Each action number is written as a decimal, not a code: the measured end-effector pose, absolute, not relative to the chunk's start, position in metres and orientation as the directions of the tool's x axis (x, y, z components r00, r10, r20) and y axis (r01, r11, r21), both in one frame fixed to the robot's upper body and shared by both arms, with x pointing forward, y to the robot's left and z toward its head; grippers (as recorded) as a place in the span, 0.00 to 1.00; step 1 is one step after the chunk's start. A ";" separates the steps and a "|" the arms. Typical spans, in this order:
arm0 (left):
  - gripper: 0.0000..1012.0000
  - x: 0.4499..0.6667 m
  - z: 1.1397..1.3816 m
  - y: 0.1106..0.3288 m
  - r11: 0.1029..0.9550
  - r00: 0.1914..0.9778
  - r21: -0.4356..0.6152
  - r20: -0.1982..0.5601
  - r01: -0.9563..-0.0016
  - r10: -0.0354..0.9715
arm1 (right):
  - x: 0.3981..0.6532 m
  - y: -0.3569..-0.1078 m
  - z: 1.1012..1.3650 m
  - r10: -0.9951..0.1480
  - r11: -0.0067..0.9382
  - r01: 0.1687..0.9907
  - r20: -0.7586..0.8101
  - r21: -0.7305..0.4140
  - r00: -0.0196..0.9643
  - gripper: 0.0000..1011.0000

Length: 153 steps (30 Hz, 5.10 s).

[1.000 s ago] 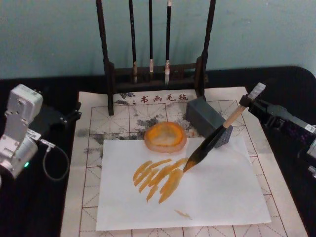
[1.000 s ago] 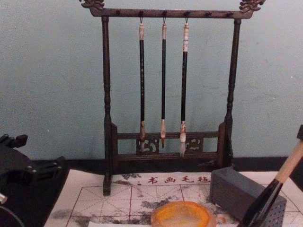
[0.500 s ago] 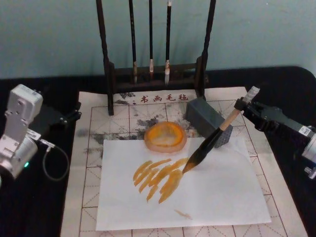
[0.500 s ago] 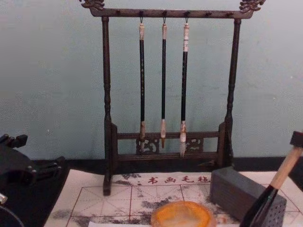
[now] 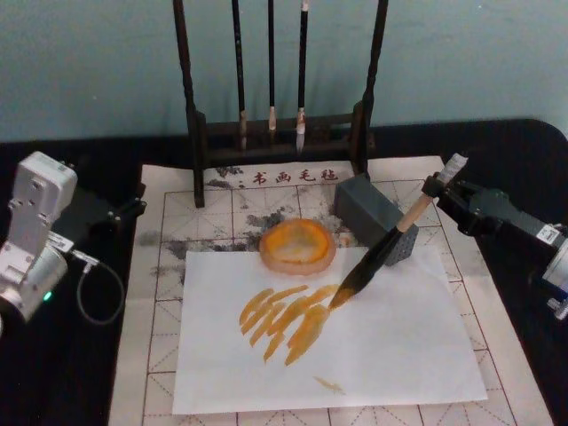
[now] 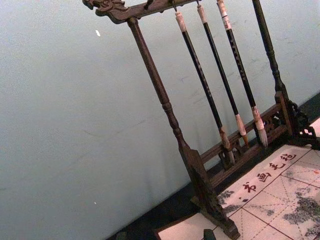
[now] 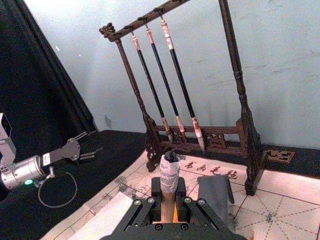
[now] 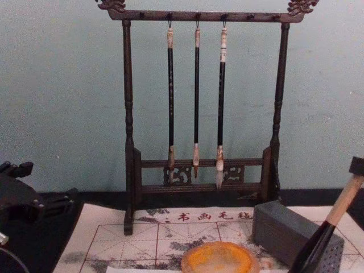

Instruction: Pick up the brush from the inkstone, write on the paper, then place the brush back to its original position.

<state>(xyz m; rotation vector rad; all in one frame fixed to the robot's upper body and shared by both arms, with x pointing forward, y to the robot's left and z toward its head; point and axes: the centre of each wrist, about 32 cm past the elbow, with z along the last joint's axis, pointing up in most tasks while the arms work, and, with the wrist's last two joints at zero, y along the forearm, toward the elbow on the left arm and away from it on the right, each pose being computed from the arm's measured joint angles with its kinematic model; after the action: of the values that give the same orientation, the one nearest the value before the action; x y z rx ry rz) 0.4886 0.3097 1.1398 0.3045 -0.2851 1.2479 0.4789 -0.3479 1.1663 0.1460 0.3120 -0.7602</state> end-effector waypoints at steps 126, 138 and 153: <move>0.99 0.489 1.140 0.310 0.287 0.292 0.070 0.374 -0.955 0.880 | 0.530 -0.294 1.152 -0.597 0.590 0.807 -0.652 0.040 0.469 0.18; 0.99 0.489 1.140 0.310 0.287 0.292 0.070 0.374 -0.955 0.880 | 0.533 -0.293 1.147 -0.603 0.573 0.819 -0.669 0.017 0.436 0.18; 0.99 0.489 1.140 0.310 0.287 0.292 0.070 0.374 -0.955 0.880 | 0.534 -0.292 1.144 -0.602 0.566 0.825 -0.688 -0.009 0.406 0.18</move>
<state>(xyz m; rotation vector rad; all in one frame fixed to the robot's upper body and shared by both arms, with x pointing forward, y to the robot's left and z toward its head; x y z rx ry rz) 0.4886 0.3097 1.1398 0.3044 -0.2850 1.2479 0.5337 -0.2925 1.1437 0.3595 0.7009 -0.9246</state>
